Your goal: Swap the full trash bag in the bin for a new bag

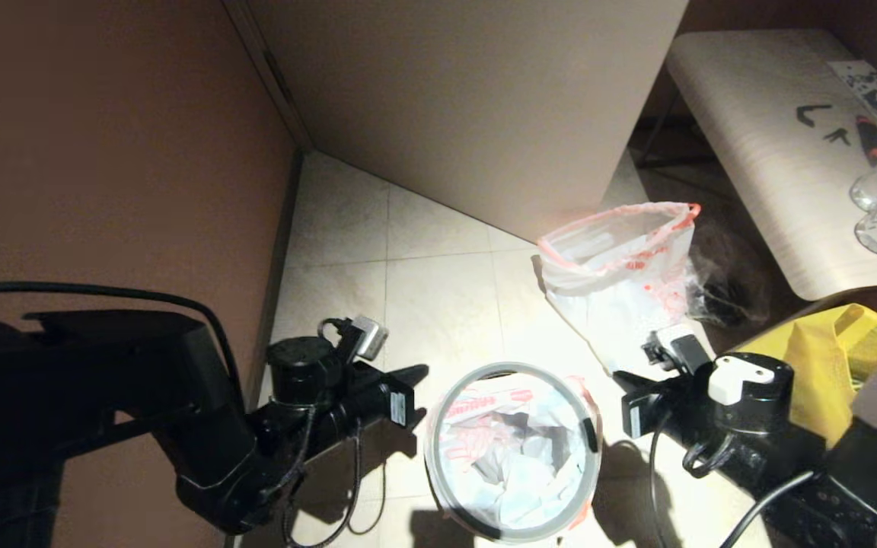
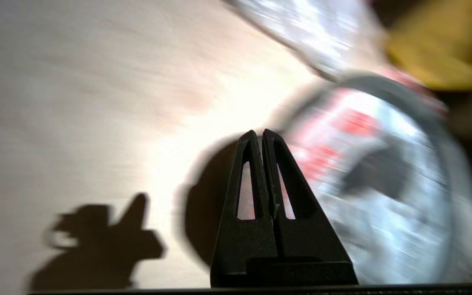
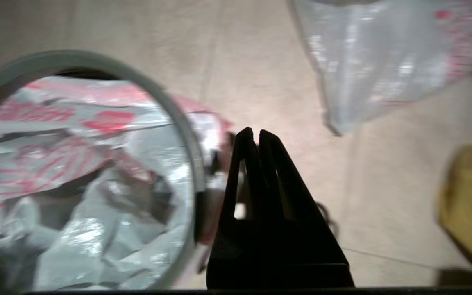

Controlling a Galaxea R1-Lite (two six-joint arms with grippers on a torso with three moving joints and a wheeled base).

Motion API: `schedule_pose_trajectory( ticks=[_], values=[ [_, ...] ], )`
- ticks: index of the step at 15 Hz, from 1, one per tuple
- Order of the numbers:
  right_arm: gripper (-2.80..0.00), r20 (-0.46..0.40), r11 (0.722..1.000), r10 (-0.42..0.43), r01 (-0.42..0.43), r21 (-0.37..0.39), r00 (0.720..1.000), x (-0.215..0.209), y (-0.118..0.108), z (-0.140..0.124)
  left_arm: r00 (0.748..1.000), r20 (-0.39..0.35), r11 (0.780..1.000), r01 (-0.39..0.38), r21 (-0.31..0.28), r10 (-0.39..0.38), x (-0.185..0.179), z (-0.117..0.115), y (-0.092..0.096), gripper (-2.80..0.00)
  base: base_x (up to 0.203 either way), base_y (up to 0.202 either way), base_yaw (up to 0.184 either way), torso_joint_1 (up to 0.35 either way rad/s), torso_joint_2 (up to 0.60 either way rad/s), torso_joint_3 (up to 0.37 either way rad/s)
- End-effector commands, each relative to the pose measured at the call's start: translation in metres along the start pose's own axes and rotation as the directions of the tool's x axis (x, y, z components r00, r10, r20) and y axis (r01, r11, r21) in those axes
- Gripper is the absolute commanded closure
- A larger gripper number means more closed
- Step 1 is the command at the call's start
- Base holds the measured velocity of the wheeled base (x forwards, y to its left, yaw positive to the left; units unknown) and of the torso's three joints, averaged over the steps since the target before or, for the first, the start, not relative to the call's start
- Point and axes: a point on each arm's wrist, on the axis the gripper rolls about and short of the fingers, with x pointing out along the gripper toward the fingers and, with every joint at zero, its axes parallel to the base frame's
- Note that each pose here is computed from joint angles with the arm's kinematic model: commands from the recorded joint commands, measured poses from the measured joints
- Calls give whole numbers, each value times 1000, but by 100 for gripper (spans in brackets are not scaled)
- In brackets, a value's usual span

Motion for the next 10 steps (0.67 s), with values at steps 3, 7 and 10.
schedule_pose_trajectory(
  ticks=[3, 7, 10],
  values=[
    [0, 74, 978, -206, 206, -2, 976, -48, -20, 44, 944, 157, 949, -306, 77, 292, -56, 29, 39, 0, 0, 0, 0, 0, 0, 0],
    [0, 45, 940, -342, 342, 6, 939, -103, -43, 61, 875, 255, 883, -452, 123, 412, -120, 56, 27, 0, 0, 0, 0, 0, 0, 0],
    [0, 30, 916, -400, 400, 9, 916, -150, -51, 68, 796, 357, 817, -561, 132, 489, -160, 75, -10, 0, 0, 0, 0, 0, 0, 0]
  ],
)
